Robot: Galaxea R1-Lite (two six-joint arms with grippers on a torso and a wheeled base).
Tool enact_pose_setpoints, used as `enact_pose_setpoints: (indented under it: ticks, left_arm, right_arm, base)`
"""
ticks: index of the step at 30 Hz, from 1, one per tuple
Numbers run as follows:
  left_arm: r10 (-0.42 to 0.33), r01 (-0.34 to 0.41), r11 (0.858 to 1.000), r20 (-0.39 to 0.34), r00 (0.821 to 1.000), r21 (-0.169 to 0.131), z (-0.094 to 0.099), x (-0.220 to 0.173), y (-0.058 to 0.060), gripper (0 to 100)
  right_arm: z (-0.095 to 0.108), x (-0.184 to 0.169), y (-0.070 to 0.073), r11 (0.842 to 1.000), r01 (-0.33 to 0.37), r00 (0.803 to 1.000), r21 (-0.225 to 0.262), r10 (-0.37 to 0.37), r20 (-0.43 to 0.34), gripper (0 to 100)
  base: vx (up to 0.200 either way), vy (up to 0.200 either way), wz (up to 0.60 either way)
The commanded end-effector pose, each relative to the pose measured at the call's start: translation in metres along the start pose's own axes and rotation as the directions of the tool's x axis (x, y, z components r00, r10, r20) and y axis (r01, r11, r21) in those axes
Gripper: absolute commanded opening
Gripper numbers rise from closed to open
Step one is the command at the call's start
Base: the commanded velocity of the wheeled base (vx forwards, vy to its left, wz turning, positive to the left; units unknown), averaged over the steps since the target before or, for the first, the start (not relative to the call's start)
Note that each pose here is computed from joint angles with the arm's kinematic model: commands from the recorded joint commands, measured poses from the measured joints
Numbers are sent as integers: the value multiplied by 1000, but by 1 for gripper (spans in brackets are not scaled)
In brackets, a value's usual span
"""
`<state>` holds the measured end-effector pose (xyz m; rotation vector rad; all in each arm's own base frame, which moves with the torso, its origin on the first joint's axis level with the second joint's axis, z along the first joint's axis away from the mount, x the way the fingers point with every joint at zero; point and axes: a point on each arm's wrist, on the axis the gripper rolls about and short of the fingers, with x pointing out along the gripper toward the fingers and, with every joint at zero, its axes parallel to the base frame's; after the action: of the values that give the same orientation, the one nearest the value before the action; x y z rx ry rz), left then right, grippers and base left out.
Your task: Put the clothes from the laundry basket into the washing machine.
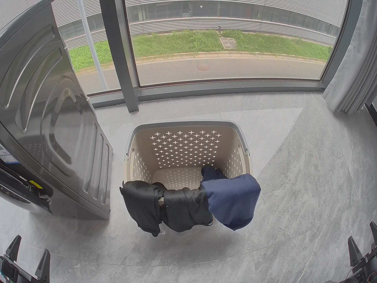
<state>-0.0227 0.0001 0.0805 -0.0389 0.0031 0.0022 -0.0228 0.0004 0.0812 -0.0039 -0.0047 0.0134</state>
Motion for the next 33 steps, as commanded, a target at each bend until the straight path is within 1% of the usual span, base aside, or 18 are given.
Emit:
enact_pose_setpoints:
  ticks: [1, 7, 13, 30, 33]
  left_arm:
    - [1, -1, 1000, -6, 1000, -2, -4, 0, 0, 100]
    - [1, -1, 1000, -6, 1000, -1, -4, 0, 0, 100]
    - [1, -1, 1000, -6, 1000, -2, -4, 0, 0, 100]
    - [3, -3, 1000, -6, 1000, -2, -4, 0, 0, 100]
    - [3, -3, 1000, -6, 1000, -2, -4, 0, 0, 100]
  right_arm:
    - [-5, 0, 0, 1000, 0, 1000, -1, 0, -2, 100]
    - [-5, 0, 0, 1000, 0, 1000, -1, 0, -2, 100]
    - [-5, 0, 0, 1000, 0, 1000, -1, 0, -2, 100]
    - [-5, 0, 0, 1000, 0, 1000, -1, 0, -2, 100]
    - [-5, 0, 0, 1000, 0, 1000, -1, 0, -2, 100]
  base:
    - [0, 0, 0]
    - [0, 0, 0]
    - [0, -200, 0]
    - [0, 0, 0]
    - [200, 0, 0]
